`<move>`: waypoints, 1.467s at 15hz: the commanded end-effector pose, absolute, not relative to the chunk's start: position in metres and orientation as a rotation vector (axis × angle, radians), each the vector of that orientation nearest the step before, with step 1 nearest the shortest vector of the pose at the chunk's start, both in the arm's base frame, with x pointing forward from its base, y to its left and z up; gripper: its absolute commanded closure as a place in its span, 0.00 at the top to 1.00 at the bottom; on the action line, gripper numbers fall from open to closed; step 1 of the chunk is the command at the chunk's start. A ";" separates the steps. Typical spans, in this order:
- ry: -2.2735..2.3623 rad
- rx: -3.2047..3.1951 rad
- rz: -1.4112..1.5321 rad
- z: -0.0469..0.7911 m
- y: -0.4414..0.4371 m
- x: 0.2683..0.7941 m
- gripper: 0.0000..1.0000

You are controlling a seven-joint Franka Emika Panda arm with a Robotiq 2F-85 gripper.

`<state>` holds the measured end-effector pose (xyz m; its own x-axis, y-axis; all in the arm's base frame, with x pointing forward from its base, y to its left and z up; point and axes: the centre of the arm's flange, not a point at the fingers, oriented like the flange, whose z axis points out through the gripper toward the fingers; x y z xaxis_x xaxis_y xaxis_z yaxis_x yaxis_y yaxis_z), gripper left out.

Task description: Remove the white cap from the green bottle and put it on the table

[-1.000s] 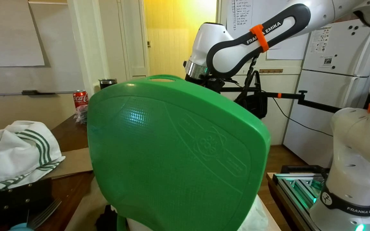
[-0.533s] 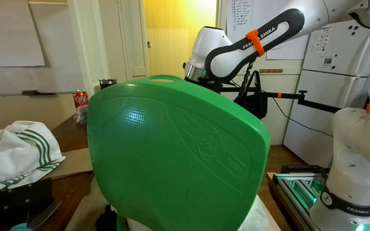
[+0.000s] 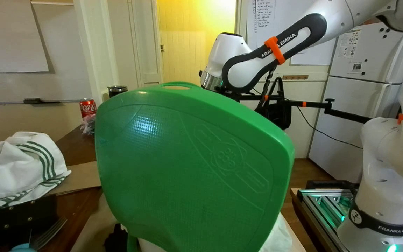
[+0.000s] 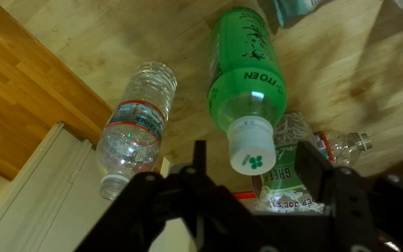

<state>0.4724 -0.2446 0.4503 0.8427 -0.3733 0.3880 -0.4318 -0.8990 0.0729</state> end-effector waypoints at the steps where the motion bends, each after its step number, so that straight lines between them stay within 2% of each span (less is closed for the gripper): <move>1: -0.614 2.842 0.561 0.445 -0.248 0.474 0.77; 4: -0.619 2.838 0.570 0.444 -0.248 0.475 0.85; 6: -0.621 2.836 0.609 0.445 -0.248 0.476 0.99; 12: -0.612 2.822 0.666 0.444 -0.247 0.480 1.00; 13: -0.608 2.824 0.664 0.443 -0.247 0.481 0.97; 14: -0.607 2.825 0.664 0.441 -0.247 0.481 0.74; 15: -0.608 2.826 0.662 0.440 -0.247 0.481 0.73; 19: -0.612 2.829 0.655 0.436 -0.247 0.482 0.42; 22: -0.614 2.832 0.649 0.432 -0.247 0.483 0.36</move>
